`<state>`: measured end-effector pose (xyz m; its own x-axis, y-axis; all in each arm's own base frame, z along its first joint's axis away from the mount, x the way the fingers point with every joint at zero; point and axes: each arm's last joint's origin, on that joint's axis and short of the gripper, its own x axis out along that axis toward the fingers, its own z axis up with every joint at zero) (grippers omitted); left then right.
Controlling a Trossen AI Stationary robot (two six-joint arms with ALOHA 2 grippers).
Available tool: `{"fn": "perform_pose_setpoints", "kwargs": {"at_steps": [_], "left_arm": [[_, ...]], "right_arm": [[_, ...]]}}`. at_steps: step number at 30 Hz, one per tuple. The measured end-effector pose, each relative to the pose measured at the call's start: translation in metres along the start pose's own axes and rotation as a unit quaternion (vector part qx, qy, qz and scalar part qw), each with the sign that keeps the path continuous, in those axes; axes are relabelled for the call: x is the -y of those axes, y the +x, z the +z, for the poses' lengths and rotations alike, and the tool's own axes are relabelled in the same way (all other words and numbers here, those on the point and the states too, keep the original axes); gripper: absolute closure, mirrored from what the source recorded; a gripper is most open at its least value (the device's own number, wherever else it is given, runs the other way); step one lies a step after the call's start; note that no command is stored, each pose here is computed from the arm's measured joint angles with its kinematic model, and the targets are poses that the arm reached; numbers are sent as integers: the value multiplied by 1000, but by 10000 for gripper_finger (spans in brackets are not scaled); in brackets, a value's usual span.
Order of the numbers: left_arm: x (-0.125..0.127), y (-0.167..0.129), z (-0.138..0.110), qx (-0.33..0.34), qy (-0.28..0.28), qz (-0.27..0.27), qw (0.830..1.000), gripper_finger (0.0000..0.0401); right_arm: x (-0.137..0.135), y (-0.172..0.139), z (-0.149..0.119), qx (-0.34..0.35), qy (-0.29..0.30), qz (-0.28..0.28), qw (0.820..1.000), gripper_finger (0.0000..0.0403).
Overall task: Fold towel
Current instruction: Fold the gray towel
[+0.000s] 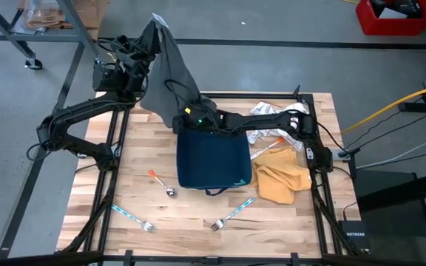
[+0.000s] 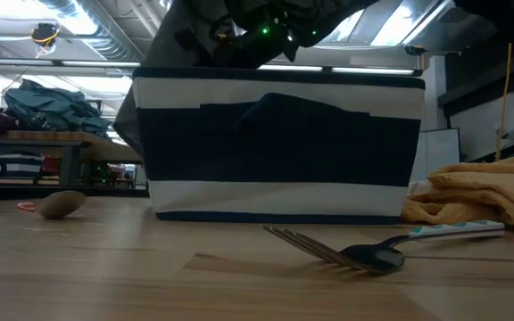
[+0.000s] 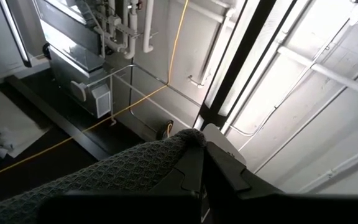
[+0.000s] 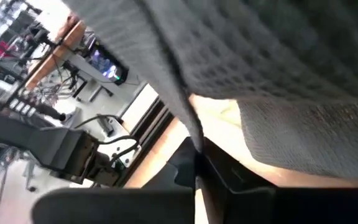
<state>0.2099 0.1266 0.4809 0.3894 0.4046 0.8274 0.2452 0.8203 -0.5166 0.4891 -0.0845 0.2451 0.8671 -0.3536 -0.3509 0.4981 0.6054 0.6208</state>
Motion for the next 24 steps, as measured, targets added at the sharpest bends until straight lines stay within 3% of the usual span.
{"fn": "perform_pose_setpoints", "kwargs": {"at_steps": [10, 19, 24], "left_arm": [[6, 0, 17, 21, 54, -8, 998, 401], [13, 0, 53, 71, 151, -10, 986, 401], [17, -1, 71, 96, 203, -9, 974, 401]], "right_arm": [[-23, -25, 28, -25, -33, -14, 999, 394], [-69, -81, 91, -1, -125, -30, 992, 399], [-94, -121, 133, 77, -177, -49, 980, 400]]}}
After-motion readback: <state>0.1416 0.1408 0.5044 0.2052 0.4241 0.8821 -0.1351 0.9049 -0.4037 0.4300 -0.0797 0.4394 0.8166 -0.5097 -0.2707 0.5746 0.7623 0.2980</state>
